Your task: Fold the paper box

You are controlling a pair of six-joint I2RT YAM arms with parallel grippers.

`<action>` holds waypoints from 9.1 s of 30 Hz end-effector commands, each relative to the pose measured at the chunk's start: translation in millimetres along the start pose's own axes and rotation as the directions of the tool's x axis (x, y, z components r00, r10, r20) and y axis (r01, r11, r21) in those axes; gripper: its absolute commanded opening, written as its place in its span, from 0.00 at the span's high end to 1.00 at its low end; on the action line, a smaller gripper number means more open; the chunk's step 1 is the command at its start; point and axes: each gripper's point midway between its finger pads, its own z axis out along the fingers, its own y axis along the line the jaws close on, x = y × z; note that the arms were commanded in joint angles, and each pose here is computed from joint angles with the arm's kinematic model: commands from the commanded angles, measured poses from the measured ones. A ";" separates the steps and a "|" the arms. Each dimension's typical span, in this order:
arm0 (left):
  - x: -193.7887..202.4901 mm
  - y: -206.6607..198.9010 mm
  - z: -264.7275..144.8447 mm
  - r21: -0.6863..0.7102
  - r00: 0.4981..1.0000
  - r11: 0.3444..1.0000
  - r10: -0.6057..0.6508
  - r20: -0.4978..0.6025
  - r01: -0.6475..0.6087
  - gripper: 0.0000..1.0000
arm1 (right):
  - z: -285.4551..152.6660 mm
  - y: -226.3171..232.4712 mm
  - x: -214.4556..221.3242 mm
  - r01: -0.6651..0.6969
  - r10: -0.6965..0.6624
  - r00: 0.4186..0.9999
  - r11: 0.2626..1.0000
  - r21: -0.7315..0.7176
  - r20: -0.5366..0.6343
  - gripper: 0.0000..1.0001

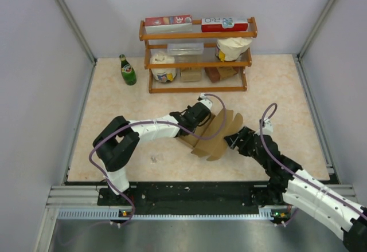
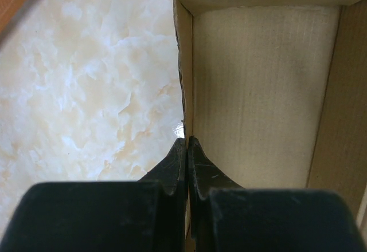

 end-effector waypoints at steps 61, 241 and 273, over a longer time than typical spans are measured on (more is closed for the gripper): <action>167.5 13.6 -91.7 -0.082 0.703 0.730 -0.677 -0.218 0.678 0.06 | -28.8 76.2 -59.2 0.264 -0.264 0.964 0.962 -0.066 0.005 1.00; -26.8 6.4 -114.1 0.660 0.902 0.745 -0.212 0.377 -0.101 0.65 | 39.5 152.0 -38.2 0.468 -0.927 0.282 0.357 -0.808 -0.247 0.96; -19.9 10.1 -105.2 0.638 0.911 0.769 -0.235 0.339 -0.038 1.00 | 49.2 148.0 -102.0 0.666 -0.776 0.589 0.624 -0.408 -0.225 0.36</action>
